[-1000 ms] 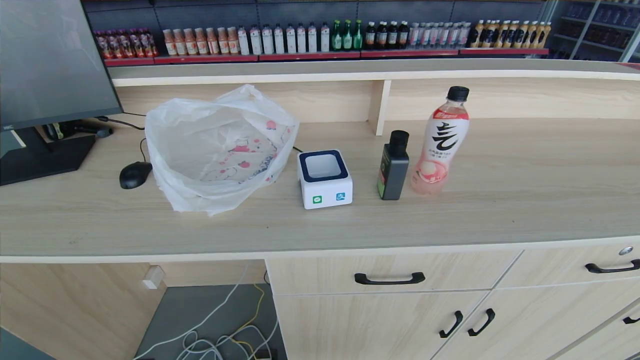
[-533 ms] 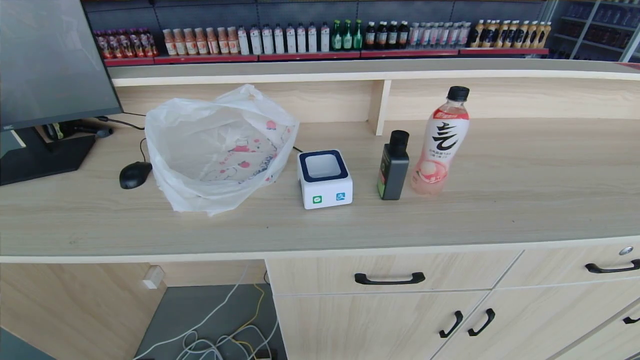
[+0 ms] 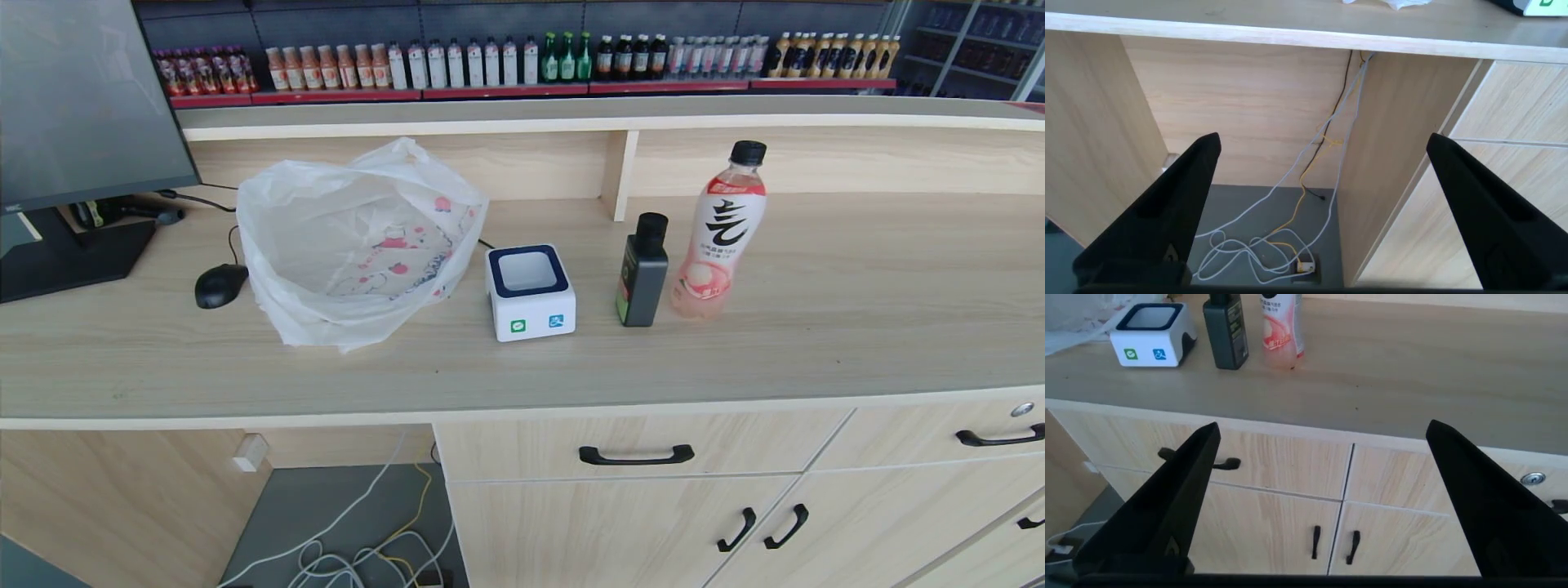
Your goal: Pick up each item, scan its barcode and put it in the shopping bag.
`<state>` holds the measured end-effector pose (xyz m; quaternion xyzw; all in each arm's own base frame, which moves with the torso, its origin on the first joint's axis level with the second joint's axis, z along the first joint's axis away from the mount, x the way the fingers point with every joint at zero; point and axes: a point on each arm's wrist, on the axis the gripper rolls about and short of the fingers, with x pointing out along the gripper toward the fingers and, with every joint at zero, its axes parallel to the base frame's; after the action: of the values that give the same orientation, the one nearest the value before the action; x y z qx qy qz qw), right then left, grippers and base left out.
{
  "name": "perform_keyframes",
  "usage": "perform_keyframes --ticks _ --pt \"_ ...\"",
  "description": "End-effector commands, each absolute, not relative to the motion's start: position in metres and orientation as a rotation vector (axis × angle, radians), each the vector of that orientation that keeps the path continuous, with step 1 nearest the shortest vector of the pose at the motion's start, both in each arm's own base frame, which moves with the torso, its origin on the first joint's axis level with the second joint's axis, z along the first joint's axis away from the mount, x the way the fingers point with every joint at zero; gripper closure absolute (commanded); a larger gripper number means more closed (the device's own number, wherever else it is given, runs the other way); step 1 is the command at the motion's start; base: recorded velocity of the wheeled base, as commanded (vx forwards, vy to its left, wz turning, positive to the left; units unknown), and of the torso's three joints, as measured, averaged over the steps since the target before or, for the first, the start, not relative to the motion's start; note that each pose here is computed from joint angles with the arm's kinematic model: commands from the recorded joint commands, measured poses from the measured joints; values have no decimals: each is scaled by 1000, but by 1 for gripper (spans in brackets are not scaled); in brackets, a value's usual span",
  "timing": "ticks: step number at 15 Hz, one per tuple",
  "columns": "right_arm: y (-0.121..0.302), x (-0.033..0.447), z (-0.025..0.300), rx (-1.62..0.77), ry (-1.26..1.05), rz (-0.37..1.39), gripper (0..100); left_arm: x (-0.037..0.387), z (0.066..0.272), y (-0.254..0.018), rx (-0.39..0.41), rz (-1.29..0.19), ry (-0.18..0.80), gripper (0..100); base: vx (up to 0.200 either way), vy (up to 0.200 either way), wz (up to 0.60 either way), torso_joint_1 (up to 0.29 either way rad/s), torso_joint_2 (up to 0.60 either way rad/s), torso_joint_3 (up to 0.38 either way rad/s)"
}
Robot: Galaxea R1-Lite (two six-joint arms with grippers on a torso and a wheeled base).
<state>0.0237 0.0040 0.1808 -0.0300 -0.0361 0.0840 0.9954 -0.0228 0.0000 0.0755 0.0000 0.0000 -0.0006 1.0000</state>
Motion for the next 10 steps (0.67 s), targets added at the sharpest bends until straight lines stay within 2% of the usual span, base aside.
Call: perform_keyframes --ticks 1,10 --pt "7 46 184 -61 -5 178 0 -23 75 0 0 -2 0 0 0 0 0 0 0 0" --pt "21 88 199 -133 4 286 0 -23 75 0 0 -2 0 0 0 0 0 0 0 0"
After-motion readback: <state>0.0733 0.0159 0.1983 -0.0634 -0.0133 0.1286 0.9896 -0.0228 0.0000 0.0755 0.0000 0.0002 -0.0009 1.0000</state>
